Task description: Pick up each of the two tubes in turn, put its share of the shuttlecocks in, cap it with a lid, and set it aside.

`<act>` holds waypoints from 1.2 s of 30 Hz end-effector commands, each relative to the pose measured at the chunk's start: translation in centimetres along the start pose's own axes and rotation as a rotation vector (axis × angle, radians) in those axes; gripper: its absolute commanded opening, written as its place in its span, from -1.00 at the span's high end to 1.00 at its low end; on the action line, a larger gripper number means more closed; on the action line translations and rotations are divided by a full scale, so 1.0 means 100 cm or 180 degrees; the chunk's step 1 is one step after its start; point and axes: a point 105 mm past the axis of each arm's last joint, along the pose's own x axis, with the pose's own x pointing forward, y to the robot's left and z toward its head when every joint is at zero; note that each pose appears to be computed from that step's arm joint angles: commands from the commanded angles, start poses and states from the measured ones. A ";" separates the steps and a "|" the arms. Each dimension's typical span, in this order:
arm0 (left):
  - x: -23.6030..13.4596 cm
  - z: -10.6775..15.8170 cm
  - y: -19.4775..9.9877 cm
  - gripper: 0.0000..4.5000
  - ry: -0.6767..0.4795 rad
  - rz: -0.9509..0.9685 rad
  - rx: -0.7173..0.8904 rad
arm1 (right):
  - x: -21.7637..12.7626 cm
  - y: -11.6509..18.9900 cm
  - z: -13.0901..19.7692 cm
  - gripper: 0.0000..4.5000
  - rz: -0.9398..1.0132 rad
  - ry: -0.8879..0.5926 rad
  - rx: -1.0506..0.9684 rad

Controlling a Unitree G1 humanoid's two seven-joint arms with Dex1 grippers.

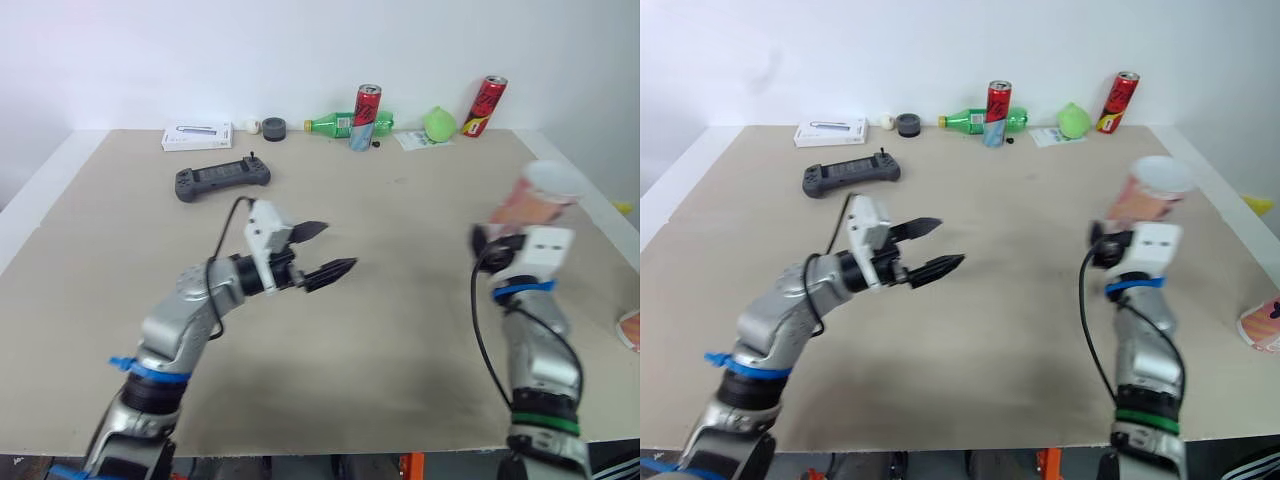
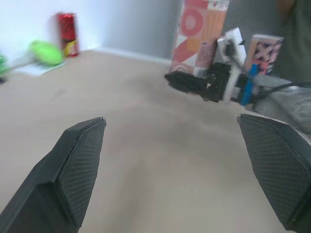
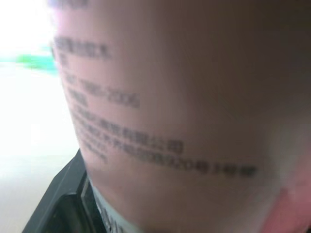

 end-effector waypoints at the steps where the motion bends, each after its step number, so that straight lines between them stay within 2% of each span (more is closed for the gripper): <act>1: 0.022 0.012 -0.013 -1.00 -0.0115 -0.0256 0.0153 | 0.008 -0.035 0.003 -0.57 -0.0422 -0.0063 -0.0021; 4: 0.032 0.009 -0.024 -1.00 -0.0070 -0.0434 0.0229 | 0.010 -0.054 -0.010 -0.57 -0.0596 0.0045 -0.0016; 11: 0.028 0.004 -0.030 -1.00 -0.0028 -0.0406 0.0202 | 0.007 -0.063 -0.029 -0.57 -0.0659 0.0179 0.0136; 12: 0.026 0.003 -0.030 -1.00 -0.0021 -0.0384 0.0184 | 0.007 -0.062 -0.029 -0.86 -0.0640 0.0170 0.0128; 13: 0.025 0.002 -0.029 -1.00 -0.0015 -0.0363 0.0171 | 0.006 -0.061 -0.029 -0.98 -0.0615 0.0155 0.0126; 16: 0.020 -0.003 -0.026 -1.00 0.0023 -0.0264 0.0125 | 0.000 -0.062 -0.025 -0.98 -0.0580 0.0065 0.0112; 19: 0.013 -0.008 -0.017 -1.00 0.0069 -0.0094 0.0117 | -0.016 -0.067 -0.020 -0.98 -0.0571 -0.0019 0.0050; 23: -0.006 -0.018 -0.001 -1.00 0.0124 0.0248 0.0108 | -0.060 -0.064 -0.022 -0.98 -0.0472 0.0028 -0.0138; 27: -0.033 -0.030 0.016 -1.00 0.0164 0.0683 0.0037 | -0.093 -0.047 -0.023 -0.98 -0.0117 0.0190 -0.0114; 30: -0.056 -0.048 0.023 -1.00 0.0372 0.0974 0.0144 | -0.110 -0.031 -0.028 -0.98 0.0238 0.0398 -0.0043; 36: -0.093 -0.063 0.026 -1.00 0.0602 0.1272 0.0214 | -0.118 0.046 -0.013 -0.98 0.1883 0.0614 -0.0107</act>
